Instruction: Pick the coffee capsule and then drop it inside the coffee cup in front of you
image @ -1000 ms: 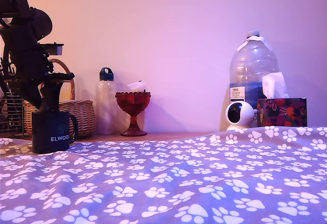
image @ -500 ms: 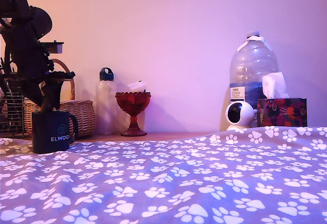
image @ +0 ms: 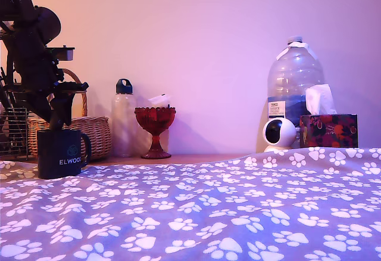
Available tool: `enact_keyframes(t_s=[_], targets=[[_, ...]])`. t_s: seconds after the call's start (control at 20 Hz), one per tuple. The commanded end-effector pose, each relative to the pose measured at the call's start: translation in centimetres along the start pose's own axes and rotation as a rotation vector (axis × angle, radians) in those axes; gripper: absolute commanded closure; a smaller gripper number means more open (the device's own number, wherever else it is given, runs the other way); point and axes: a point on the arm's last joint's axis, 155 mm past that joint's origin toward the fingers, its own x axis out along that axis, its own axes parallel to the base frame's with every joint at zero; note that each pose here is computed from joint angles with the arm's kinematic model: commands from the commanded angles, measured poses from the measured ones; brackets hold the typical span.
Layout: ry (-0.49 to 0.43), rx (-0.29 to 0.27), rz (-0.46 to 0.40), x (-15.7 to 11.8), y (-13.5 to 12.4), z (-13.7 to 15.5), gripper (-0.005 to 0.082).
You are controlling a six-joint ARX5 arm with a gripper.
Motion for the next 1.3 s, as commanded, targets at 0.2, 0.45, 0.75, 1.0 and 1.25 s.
enact_keyframes(t_s=[0.2,0.45,0.75,1.0,1.25], targets=[[-0.004,0.001,-0.001,0.5,0.1,0.3,0.0603],[-0.01,0.002,-0.01,0.5,-0.1,0.4,0.0234],[-0.026,0.005,-0.053,-0.1,-0.8,1.2,0.0107],[-0.011,0.012,-0.092,-2.0,-1.7,1.3,0.0181],[-0.073,0.016,-0.117,-6.8,-2.2,3.1,0.0662]])
